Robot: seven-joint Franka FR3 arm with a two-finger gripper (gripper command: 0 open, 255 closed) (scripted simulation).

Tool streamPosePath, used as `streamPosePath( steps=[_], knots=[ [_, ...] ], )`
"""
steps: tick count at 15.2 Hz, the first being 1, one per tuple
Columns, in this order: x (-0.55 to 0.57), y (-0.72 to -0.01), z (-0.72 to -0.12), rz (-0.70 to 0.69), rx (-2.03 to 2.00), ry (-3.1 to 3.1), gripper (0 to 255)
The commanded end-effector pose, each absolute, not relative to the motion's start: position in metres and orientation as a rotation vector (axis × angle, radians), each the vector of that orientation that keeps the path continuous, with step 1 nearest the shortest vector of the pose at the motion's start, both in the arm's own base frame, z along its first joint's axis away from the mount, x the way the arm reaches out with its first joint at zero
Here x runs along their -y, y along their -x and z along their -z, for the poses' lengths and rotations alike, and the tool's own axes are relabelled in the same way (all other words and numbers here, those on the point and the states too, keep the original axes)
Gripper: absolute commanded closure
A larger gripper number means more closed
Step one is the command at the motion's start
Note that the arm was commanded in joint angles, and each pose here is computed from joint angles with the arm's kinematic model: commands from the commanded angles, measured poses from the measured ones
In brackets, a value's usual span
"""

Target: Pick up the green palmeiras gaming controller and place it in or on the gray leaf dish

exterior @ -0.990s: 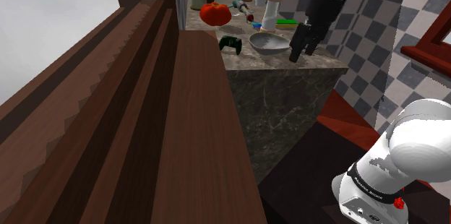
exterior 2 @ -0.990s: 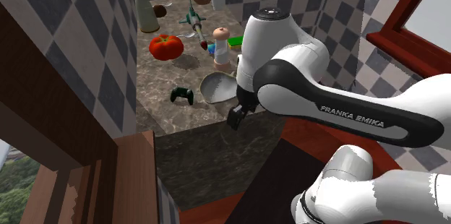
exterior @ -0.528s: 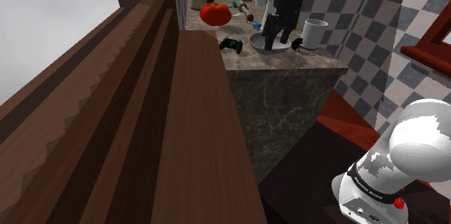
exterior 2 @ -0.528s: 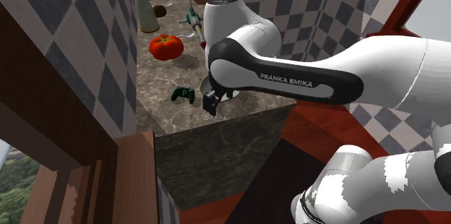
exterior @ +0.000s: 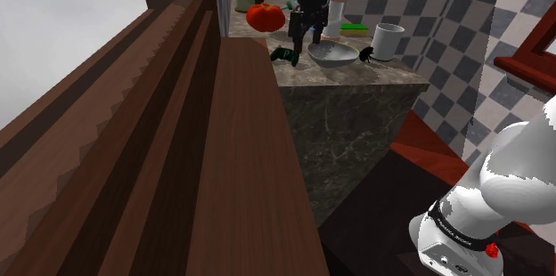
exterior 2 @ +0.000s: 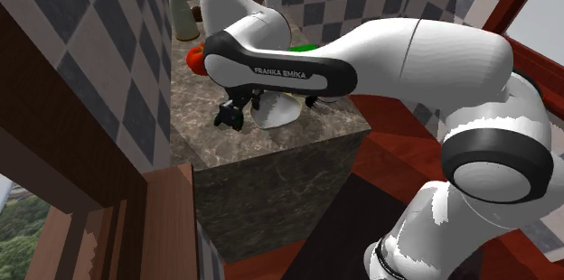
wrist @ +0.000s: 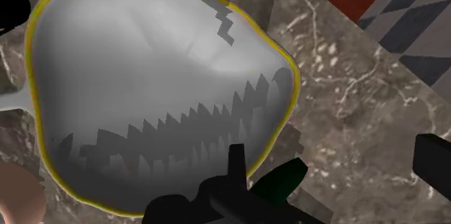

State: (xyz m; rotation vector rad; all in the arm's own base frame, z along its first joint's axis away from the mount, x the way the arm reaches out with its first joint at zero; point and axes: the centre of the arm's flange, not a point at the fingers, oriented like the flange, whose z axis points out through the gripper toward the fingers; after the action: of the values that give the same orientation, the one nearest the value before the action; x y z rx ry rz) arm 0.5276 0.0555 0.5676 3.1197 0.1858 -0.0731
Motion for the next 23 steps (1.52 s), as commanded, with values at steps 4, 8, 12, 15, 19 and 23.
streamPosePath(
  steps=[4, 8, 12, 15, 19, 23],
  knots=[
    [-0.066, -0.597, -0.560, 0.136, -0.263, -3.090, 0],
    [-0.065, -0.596, -0.539, 0.136, -0.263, -3.090, 0],
    [-0.064, -0.594, -0.520, 0.136, -0.263, -3.090, 0],
    [-0.064, -0.594, -0.520, 0.136, -0.263, -3.090, 0],
    [-0.064, -0.594, -0.520, 0.136, -0.263, -3.090, 0],
    [-0.063, -0.595, -0.522, 0.136, -0.263, -3.091, 255]
  ],
)
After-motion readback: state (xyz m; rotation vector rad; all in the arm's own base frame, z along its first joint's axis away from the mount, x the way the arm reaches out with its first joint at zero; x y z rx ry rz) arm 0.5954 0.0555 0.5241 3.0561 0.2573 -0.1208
